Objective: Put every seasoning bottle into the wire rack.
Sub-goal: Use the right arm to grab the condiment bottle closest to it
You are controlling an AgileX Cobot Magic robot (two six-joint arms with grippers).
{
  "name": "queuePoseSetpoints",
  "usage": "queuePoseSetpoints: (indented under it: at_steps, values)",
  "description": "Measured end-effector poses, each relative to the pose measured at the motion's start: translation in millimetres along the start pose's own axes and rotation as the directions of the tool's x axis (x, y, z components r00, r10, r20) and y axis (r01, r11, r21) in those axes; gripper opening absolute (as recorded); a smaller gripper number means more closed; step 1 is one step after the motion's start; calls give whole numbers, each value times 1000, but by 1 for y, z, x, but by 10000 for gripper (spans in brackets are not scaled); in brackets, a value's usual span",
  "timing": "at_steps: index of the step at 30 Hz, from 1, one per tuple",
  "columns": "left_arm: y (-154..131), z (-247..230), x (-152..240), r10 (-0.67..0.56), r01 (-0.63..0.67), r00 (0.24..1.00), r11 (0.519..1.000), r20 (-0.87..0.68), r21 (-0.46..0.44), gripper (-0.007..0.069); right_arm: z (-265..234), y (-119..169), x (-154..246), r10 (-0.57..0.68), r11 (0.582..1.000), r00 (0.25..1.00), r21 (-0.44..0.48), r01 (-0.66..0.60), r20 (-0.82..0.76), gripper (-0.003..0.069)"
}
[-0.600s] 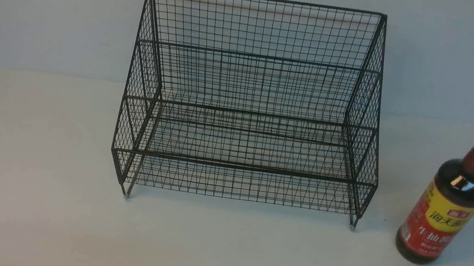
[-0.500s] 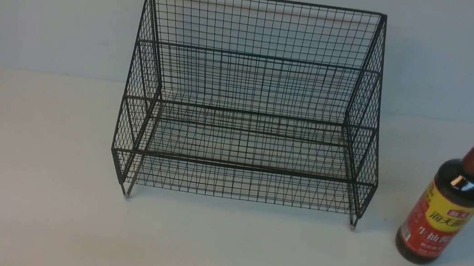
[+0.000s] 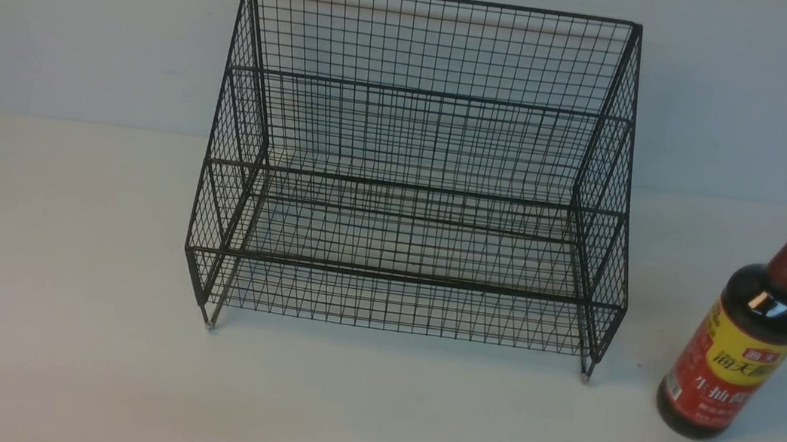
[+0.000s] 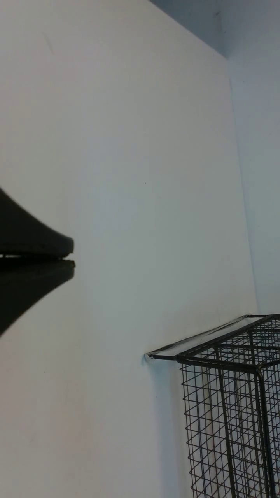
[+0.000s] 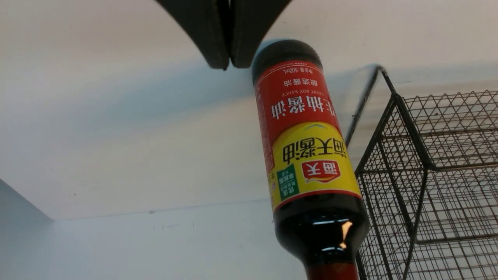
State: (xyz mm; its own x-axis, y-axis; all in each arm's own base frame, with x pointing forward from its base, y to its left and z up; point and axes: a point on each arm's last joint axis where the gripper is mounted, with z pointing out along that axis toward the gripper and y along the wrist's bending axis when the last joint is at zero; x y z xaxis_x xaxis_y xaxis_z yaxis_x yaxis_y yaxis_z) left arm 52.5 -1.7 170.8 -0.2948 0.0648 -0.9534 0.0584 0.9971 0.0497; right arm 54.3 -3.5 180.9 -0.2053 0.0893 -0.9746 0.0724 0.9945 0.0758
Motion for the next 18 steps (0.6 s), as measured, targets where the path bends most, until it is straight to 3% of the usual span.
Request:
queuePoseSetpoints:
  at_steps: [10,14,18]
  values:
    - [0,0,0,0,0,1000,1000,0,0,-13,1,1,-3,14,999,999,-30,-12,49,-15]
    - [0,0,0,0,0,1000,1000,0,0,-13,-4,3,-27,194,980,931,-95,-173,308,-15]
    - [0,0,0,0,0,1000,1000,0,0,-13,-8,3,-37,234,972,882,-131,-198,409,-15]
